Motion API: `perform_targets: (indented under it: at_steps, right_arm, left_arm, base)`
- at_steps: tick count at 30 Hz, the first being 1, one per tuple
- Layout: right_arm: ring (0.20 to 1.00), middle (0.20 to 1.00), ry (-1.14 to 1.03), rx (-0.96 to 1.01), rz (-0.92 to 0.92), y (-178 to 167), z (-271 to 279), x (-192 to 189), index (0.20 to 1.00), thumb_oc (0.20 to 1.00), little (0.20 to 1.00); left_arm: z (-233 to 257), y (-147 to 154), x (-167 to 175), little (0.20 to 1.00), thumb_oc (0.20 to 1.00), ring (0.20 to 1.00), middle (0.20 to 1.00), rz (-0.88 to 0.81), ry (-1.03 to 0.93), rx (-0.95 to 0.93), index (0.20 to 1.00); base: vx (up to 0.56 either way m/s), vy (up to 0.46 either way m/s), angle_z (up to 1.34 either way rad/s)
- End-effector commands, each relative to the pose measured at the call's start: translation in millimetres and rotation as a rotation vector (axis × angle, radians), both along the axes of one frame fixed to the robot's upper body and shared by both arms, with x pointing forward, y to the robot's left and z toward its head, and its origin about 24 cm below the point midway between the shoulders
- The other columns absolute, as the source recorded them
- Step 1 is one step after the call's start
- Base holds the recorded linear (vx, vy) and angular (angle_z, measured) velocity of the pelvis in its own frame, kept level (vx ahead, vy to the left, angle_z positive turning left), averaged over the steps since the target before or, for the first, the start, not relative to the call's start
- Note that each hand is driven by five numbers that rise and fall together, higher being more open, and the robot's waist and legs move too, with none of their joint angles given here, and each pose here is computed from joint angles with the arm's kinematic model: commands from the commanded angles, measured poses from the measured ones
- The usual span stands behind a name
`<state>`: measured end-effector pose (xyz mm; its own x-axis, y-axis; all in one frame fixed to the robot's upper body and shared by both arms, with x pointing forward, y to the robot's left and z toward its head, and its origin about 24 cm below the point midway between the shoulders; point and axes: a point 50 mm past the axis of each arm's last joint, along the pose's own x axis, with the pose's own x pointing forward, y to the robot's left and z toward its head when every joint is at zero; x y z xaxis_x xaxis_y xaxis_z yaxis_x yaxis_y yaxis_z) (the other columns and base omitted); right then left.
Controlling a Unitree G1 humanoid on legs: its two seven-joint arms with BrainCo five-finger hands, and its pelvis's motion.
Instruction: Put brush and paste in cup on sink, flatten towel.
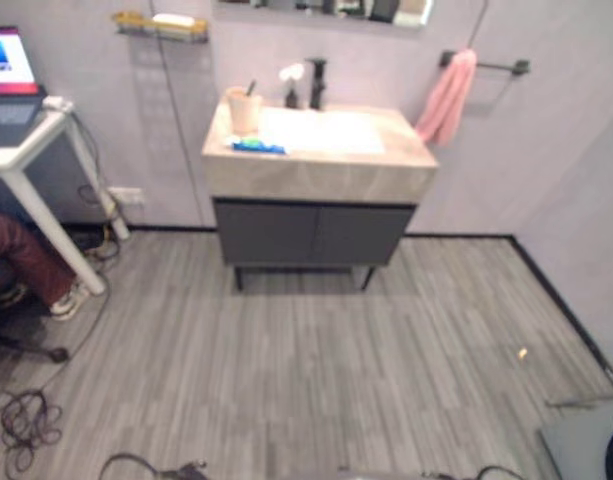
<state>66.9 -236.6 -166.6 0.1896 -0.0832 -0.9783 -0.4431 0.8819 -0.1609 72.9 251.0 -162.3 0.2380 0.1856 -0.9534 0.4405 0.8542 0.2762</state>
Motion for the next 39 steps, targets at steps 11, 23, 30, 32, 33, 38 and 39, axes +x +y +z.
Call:
perform_targets:
  at_steps: [11, 23, 30, 32, 33, 38, 39]
  right_arm:
    - [1.0, 1.0, 0.001, 0.121, -0.032, 37.3, -7.2, -1.8, 1.0, 1.0, 1.0]
    - [1.0, 1.0, 0.04, 0.12, -0.043, 29.6, -7.9, -19.4, 1.0, 1.0, 1.0]
    - [1.0, 1.0, -0.069, 0.058, -0.058, 6.2, 1.3, 11.8, 1.0, 1.0, 1.0]
    - [1.0, 1.0, -0.073, 0.039, -0.066, 0.9, 2.5, 12.4, 1.0, 1.0, 1.0]
    - [1.0, 1.0, -0.076, 0.029, -0.073, -2.3, 3.3, 12.7, 1.0, 1.0, 1.0]
    - [1.0, 1.0, -0.074, 0.01, -0.035, -6.0, 4.3, 12.8, 1.0, 1.0, 1.0]
    - [1.0, 1.0, -0.074, 0.01, -0.035, -6.0, 4.3, 12.8, 1.0, 1.0, 1.0]
  left_arm:
    - [1.9, 6.6, 1.4, 1.0, 1.0, 1.0, 1.0, -0.039, 0.041, 0.032, 1.0]
    - [0.5, 8.0, -11.3, 1.0, 1.0, 1.0, 1.0, 0.014, 0.073, 0.025, 1.0]
    - [9.1, 20.9, 15.0, 1.0, 1.0, 1.0, 1.0, 0.048, -0.028, 0.054, 1.0]
    - [9.3, 20.3, 16.7, 1.0, 1.0, 1.0, 1.0, 0.043, -0.037, 0.052, 1.0]
    - [9.2, 20.4, 16.3, 1.0, 1.0, 1.0, 1.0, 0.04, -0.037, 0.054, 1.0]
    - [3.5, 8.2, 7.1, 1.0, 1.0, 1.0, 1.0, 0.029, -0.012, 0.022, 1.0]
    - [3.5, 8.2, 7.1, 1.0, 1.0, 1.0, 1.0, 0.029, -0.012, 0.022, 1.0]
  base:
    - [0.06, 0.019, -0.11]
    - [0.48, -0.205, 0.08]
    - [0.36, -0.376, 0.1]
    - [0.12, -0.12, -0.3]
    - [0.11, -0.102, -0.23]
    - [0.11, -0.011, 0.17]
    - [0.22, 0.022, 0.24]
